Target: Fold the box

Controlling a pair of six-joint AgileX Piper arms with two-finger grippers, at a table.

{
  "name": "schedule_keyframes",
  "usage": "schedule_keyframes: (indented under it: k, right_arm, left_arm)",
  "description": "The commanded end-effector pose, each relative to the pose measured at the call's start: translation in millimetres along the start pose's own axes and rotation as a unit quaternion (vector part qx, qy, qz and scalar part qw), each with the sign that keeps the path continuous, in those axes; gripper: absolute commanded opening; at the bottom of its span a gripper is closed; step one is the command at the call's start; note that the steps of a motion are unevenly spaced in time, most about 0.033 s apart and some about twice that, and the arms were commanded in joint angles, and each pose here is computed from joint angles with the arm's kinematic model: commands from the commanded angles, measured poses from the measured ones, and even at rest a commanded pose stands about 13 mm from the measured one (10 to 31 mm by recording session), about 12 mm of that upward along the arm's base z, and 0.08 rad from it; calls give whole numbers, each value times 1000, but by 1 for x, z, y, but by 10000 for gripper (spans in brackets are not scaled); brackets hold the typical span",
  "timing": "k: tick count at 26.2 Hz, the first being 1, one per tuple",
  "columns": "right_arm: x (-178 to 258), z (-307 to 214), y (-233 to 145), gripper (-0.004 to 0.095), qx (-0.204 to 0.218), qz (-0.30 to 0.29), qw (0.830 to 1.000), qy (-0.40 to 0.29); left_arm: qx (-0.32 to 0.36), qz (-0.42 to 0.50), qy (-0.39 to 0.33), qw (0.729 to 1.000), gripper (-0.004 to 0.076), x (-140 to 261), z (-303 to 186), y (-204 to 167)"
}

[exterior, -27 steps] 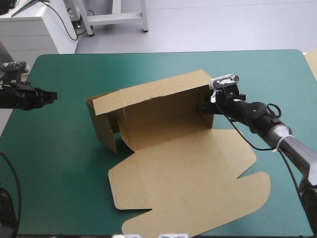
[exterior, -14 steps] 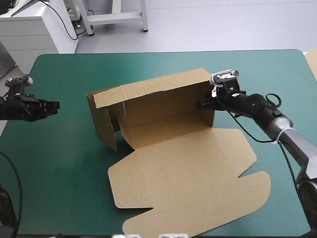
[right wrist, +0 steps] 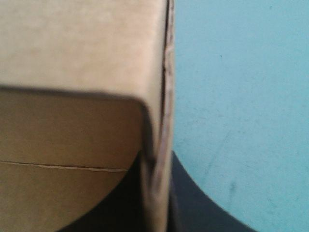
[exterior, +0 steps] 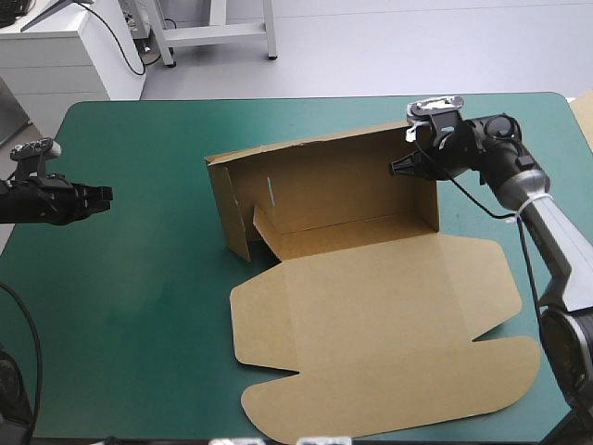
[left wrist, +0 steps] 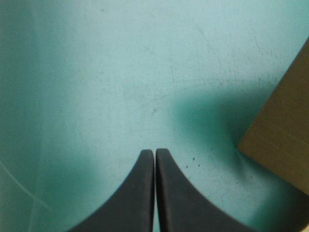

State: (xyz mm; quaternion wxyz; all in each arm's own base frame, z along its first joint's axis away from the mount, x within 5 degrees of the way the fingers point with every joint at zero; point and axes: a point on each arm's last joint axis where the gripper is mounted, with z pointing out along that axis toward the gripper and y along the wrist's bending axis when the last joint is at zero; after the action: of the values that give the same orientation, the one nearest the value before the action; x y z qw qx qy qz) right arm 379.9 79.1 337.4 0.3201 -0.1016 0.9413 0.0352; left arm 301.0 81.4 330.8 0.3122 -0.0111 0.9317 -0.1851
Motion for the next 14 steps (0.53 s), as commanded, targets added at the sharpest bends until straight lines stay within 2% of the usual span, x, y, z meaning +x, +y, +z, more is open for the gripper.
schedule_keyframes:
  k: [1,4,5,6,9,14]
  right_arm:
    - [-20,-38,-3,1,6,13,1000,-25]
    - [-22,-36,-3,1,6,13,1000,27]
    - [-20,-25,-6,1,18,7,997,76]
    - [-20,-19,-8,1,26,7,995,94]
    - [-17,5,-6,1,-20,43,992,117]
    - [-13,32,-5,1,-25,49,988,146]
  left_arm:
    - [10,3,-45,999,-8,-9,-16,-12]
    - [14,1,-41,999,-8,-7,-15,-12]
    - [14,1,-42,999,-8,-7,-16,-12]
    - [15,0,-44,999,-8,-8,-16,-12]
    - [27,-5,-43,999,-8,-7,-16,-15]
    - [37,-12,-45,998,-8,-7,-14,-16]
